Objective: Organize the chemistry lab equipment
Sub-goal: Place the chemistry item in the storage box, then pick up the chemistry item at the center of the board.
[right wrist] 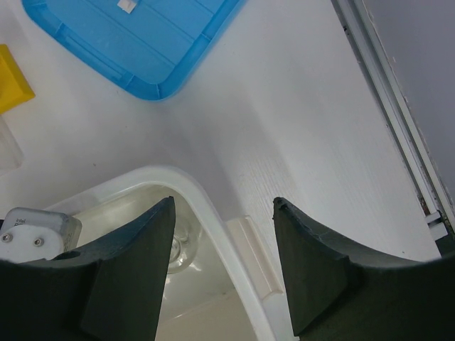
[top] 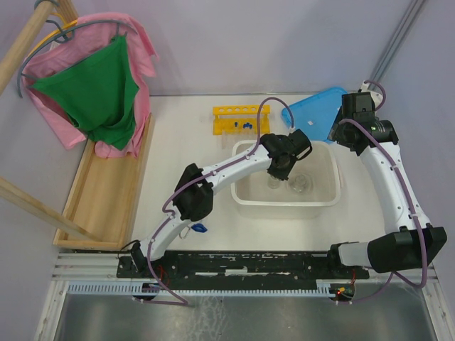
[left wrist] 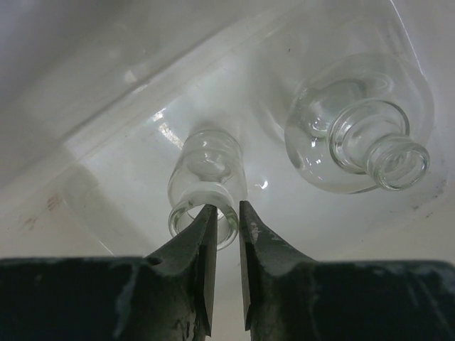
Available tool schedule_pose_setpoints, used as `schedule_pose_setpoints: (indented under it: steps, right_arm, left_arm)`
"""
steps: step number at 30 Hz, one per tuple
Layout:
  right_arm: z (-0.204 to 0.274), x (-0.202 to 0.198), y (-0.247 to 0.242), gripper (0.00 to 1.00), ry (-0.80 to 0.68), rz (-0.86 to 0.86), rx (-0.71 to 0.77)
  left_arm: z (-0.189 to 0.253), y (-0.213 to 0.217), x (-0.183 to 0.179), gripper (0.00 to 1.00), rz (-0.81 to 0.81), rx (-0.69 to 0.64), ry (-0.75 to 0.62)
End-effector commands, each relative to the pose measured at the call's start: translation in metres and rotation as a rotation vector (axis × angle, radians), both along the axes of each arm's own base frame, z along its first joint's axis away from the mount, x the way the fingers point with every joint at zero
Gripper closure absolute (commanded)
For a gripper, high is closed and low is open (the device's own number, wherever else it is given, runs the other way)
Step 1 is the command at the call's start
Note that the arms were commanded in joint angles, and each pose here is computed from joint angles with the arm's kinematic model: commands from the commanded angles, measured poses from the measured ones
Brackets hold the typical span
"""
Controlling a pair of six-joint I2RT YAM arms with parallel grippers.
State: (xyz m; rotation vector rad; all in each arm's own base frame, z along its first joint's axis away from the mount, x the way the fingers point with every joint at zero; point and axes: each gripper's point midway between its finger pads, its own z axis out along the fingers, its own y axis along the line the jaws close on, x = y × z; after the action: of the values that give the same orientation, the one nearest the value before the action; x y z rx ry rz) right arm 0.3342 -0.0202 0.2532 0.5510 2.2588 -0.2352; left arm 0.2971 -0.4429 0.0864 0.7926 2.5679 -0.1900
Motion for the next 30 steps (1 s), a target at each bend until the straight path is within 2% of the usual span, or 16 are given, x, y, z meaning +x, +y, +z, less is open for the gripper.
schedule_pose_setpoints:
  steps: [1, 7, 17, 22, 25, 26, 30]
  right_arm:
    - [0.011, 0.007, -0.003, 0.34, -0.049, -0.017, -0.012]
    - [0.009, 0.009, -0.001, 0.34, -0.044, -0.011, -0.004]
    - [0.008, 0.011, 0.003, 0.34, -0.044, 0.003, 0.016]
    - [0.007, 0.014, 0.008, 0.34, -0.042, 0.018, 0.033]
    - [0.008, 0.018, 0.01, 0.34, -0.041, 0.024, 0.04]
    - [0.007, 0.02, 0.01, 0.35, -0.036, 0.024, 0.041]
    - [0.01, 0.027, 0.015, 0.35, -0.034, 0.043, 0.057]
  left_arm:
    - [0.01, -0.003, 0.009, 0.72, -0.037, -0.006, -0.058]
    - [0.044, -0.002, 0.013, 0.68, -0.022, -0.05, -0.104]
    - [0.17, 0.02, 0.014, 0.63, 0.056, -0.228, -0.281]
    - [0.205, 0.075, 0.006, 0.62, 0.169, -0.205, -0.328]
    - [0.195, 0.121, -0.003, 0.63, 0.272, -0.194, -0.284]
    - [0.179, 0.14, -0.006, 0.63, 0.311, -0.186, -0.25]
    - [0.162, 0.208, -0.016, 0.64, 0.457, -0.246, -0.19]
